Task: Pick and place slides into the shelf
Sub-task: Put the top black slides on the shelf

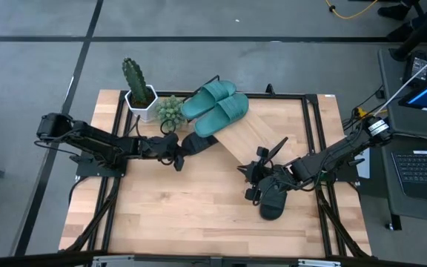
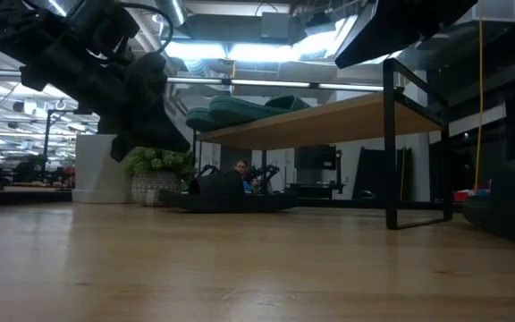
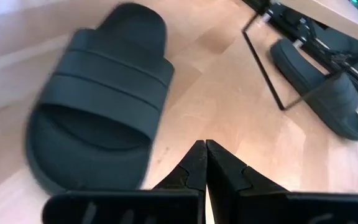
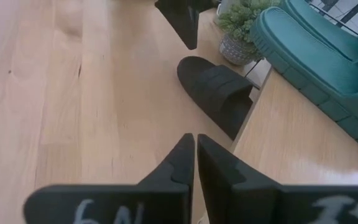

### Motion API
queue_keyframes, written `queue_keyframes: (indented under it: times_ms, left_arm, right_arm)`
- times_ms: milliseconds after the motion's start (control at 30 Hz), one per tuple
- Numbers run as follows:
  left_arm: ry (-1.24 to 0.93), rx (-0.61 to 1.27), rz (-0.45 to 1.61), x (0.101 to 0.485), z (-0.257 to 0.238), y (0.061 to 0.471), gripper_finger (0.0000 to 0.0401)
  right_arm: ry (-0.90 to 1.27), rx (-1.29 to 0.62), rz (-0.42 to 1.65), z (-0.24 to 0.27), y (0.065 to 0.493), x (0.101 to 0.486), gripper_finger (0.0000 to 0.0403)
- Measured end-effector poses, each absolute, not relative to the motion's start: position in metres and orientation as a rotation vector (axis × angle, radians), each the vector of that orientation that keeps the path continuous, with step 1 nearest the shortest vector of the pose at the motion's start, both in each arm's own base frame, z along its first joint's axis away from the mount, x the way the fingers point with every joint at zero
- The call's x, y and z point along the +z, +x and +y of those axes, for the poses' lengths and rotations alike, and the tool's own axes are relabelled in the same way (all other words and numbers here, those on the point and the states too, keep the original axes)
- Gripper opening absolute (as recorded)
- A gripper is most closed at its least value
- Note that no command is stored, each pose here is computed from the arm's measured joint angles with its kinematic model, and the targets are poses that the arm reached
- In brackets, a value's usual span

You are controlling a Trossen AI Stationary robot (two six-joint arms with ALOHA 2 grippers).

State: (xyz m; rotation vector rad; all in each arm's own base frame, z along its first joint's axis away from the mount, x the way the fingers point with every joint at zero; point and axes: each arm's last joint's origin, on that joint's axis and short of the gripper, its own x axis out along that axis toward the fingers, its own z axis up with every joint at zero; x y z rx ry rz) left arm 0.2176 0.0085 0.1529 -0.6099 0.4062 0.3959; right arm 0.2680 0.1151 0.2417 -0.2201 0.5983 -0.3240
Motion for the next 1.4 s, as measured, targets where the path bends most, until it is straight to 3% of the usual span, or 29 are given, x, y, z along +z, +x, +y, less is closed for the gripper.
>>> queue_keyframes:
  times_ms: [533,767,1133,1400]
  left_arm:
    - [-0.546,0.340,0.446,0.1517,0.0054,0.2172,0.0000]
    - [-0.452,0.459,0.405,0.1530,0.0095,0.2164,0.0000]
    - [-0.485,0.426,0.413,0.1529,0.0084,0.2168,0.0001]
    - [-0.553,0.391,0.420,0.1527,0.0096,0.2171,0.0075]
  right_arm:
    - [-0.201,-0.315,0.601,0.1154,0.2680,0.2415,0.0023]
    - [-0.185,-0.317,0.599,0.1155,0.2680,0.2415,0.0023]
    - [-0.186,-0.315,0.600,0.1155,0.2681,0.2415,0.0023]
    - [-0.186,-0.314,0.600,0.1155,0.2681,0.2415,0.0023]
